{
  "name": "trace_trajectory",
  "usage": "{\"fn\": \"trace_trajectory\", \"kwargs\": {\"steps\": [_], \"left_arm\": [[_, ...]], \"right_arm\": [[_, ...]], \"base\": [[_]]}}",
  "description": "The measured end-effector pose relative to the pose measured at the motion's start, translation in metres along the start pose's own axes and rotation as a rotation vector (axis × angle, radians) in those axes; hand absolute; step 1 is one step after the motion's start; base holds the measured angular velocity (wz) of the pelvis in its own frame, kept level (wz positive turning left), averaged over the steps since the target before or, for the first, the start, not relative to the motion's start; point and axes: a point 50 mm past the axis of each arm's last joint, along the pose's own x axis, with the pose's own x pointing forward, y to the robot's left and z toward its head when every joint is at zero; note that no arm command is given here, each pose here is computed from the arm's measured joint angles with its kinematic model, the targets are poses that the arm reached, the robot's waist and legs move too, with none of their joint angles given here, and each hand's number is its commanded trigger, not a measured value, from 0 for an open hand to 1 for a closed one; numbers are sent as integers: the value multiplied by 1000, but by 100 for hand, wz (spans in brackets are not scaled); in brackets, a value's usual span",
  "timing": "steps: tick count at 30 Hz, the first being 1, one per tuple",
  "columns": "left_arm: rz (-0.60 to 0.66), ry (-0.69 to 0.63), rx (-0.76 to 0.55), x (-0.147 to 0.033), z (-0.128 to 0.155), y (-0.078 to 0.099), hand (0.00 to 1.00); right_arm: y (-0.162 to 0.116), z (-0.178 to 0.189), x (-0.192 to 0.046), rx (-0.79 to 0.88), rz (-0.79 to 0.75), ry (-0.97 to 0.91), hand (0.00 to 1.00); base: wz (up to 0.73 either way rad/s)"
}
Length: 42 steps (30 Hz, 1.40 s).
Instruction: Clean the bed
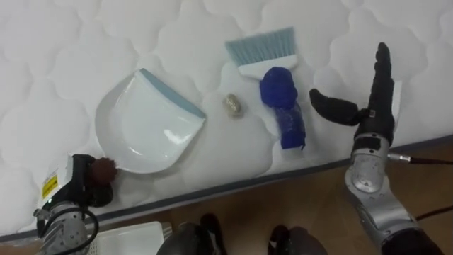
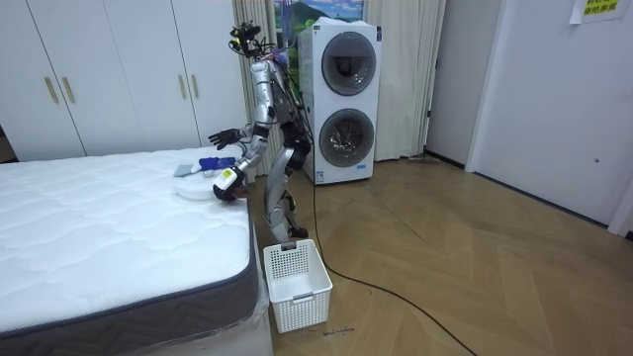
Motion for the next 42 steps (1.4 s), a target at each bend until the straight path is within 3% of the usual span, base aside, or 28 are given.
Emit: {"fn": "trace_trajectory", "kwargs": {"steps": [16, 42], "left_arm": [[-48, -50, -8, 2, 12, -5, 100], [-74, -59, 2, 8, 22, -4, 100]], "right_arm": [[3, -25, 0, -95, 115, 93, 0], [13, -19, 14, -25, 135, 141, 0]], "base": [[2], [0]]}}
